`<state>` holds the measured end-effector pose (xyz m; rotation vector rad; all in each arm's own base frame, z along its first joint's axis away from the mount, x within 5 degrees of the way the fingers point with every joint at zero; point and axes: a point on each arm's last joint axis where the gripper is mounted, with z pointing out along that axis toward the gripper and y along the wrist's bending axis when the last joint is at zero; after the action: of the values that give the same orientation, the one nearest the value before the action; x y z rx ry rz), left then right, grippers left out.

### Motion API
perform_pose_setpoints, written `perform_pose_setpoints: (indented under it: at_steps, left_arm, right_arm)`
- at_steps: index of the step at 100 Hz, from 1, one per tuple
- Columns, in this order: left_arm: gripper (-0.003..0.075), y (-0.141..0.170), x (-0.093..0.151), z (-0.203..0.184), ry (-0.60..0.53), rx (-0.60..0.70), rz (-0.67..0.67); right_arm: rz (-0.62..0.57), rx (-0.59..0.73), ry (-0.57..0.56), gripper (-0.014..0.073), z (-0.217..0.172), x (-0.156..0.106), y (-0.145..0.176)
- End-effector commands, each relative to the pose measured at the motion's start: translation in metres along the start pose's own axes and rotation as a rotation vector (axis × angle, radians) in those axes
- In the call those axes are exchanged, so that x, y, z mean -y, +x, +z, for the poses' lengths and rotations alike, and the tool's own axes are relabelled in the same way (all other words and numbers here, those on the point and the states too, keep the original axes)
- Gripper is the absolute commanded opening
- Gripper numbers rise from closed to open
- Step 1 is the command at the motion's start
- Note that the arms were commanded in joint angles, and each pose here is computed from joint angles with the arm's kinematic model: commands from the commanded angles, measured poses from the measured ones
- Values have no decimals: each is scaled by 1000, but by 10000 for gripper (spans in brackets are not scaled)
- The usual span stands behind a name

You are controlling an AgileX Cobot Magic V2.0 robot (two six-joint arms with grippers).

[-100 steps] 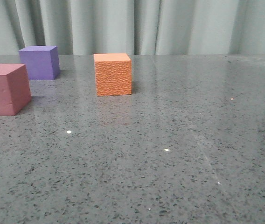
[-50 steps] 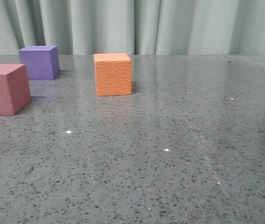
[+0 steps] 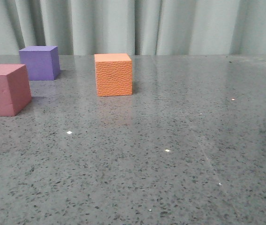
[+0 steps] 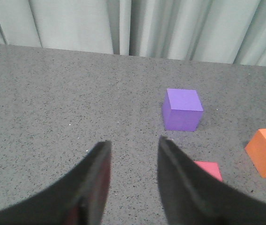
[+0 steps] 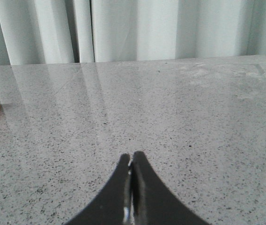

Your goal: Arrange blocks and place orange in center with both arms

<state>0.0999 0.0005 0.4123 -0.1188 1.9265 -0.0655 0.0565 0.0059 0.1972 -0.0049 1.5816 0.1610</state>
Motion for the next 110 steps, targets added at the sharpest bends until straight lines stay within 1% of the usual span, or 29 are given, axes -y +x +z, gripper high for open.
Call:
perform_pose_setpoints:
  at_steps: [1,3,8,10,15,26,38,56,67,76,83,98,110]
  left_arm:
    - [505,-14,2,-4,11,92,14]
    - [549,-14,2,-4,11,92,14]
    - [631,-14,2,-4,11,92,14]
    - [655,-14,2,-4,11,92,14]
    - [685,-14,1,-4,7,93,23]
    - [676,-14,2,-4,8,91,49]
    - [662,-16,5,-2,47,80,13]
    - [662,-20,23,23,195,5,-38]
    - [662,-25,37,45,282,4,-67]
    - [661,-27,52,61,342,6,-73]
    - [660,-29,67,78,389,-21,-75]
    - [660,-32,112,115,471,-75,-57]
    - [659,-34,148,142,479,-125,-42]
  right_arm:
    - [-12,128,-10,-67,-3,-1,-14]
    - [-12,128,-10,-67,-3,-1,-14]
    - [-12,128,-10,-67,-3,-1,-14]
    - [-12,128,-10,-67,-3,-1,-14]
    - [-12,128,-10,-67,-3,-1,-14]
    - [-12,128,-10,-67,-3,-1,-14]
    - [-12,128,-10,-67,-3,-1,-14]
    - [-12,128,-10,-67,-3,-1,-14]
    - [-12,128,-10,-67,-3,-1,-14]
    - [-12,128,-10,-67,-3,-1,-14]
    - [-12,128,-10,-67,-3,-1,-14]
    - [-12,128,-10,-67,-3,-1,-14]
    - [-12,128,-10,-67,-3,-1,-14]
